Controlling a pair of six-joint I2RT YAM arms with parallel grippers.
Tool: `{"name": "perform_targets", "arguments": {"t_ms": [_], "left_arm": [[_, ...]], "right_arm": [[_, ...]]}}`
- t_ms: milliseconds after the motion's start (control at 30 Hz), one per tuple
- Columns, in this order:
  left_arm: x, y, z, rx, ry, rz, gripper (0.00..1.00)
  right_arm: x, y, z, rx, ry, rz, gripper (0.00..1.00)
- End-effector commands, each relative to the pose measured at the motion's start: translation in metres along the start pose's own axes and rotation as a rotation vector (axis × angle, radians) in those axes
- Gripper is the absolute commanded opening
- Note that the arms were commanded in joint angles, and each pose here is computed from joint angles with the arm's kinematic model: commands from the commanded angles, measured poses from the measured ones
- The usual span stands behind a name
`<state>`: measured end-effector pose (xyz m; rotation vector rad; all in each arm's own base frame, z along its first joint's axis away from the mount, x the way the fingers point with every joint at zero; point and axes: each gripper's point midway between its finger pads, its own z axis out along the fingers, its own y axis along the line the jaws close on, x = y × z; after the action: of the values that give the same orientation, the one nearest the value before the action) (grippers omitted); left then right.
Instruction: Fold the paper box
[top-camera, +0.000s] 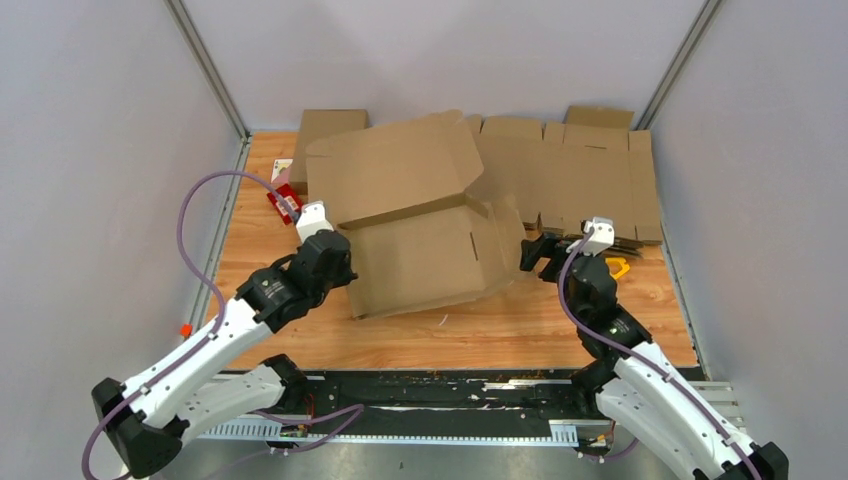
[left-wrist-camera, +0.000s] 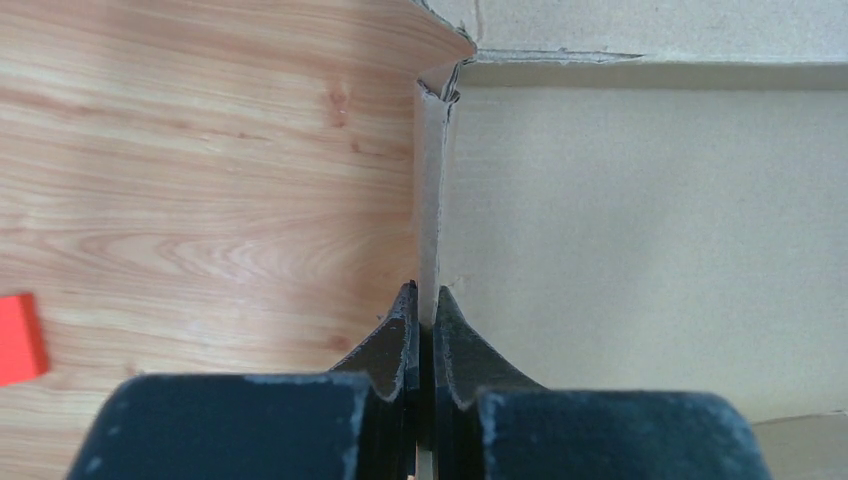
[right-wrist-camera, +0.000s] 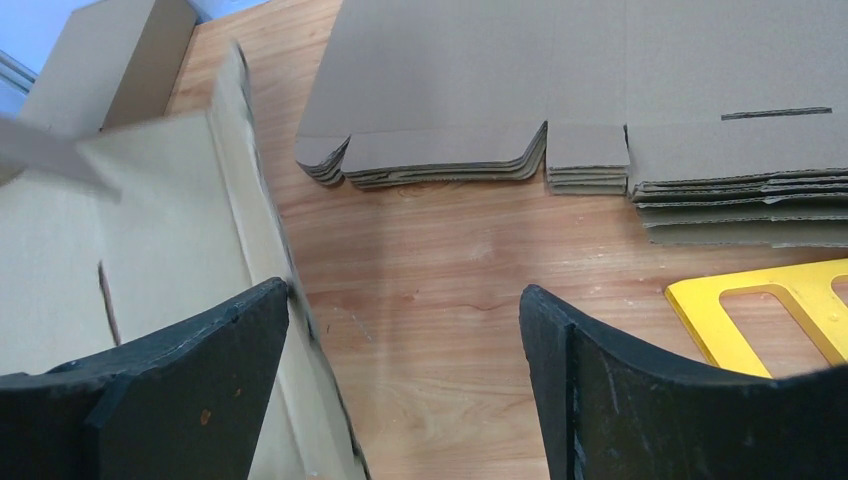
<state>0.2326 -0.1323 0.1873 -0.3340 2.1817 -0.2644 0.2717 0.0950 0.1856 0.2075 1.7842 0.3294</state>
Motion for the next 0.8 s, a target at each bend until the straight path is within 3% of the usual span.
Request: {"name": "perform_targets", "arguments": {"t_ms": [0,233,533,767], "left_arm": [[0.017,0.03,-0.006,-0.02,0.032,0.18,0.0],[0.062,0.033,0.011,0.044,0.118,0.167,0.0],[0.084,0.039,0.04,-0.019,0.136,0.156,0.0],[0.089,0.046,0.049,-0.069,0.143,0.179,0.0]], "right_arm": [[-0.005,0.005,0.004,-0.016,-0.025,0.025,0.85],[0.023,0.027,0.016,-0.119,0.108,-0.024,0.83],[0.069,0.047,0.03,-0.196,0.339,-0.059,0.86],[0.089,0.055,0.009,-0.26,0.466,-0.031,0.86]]}}
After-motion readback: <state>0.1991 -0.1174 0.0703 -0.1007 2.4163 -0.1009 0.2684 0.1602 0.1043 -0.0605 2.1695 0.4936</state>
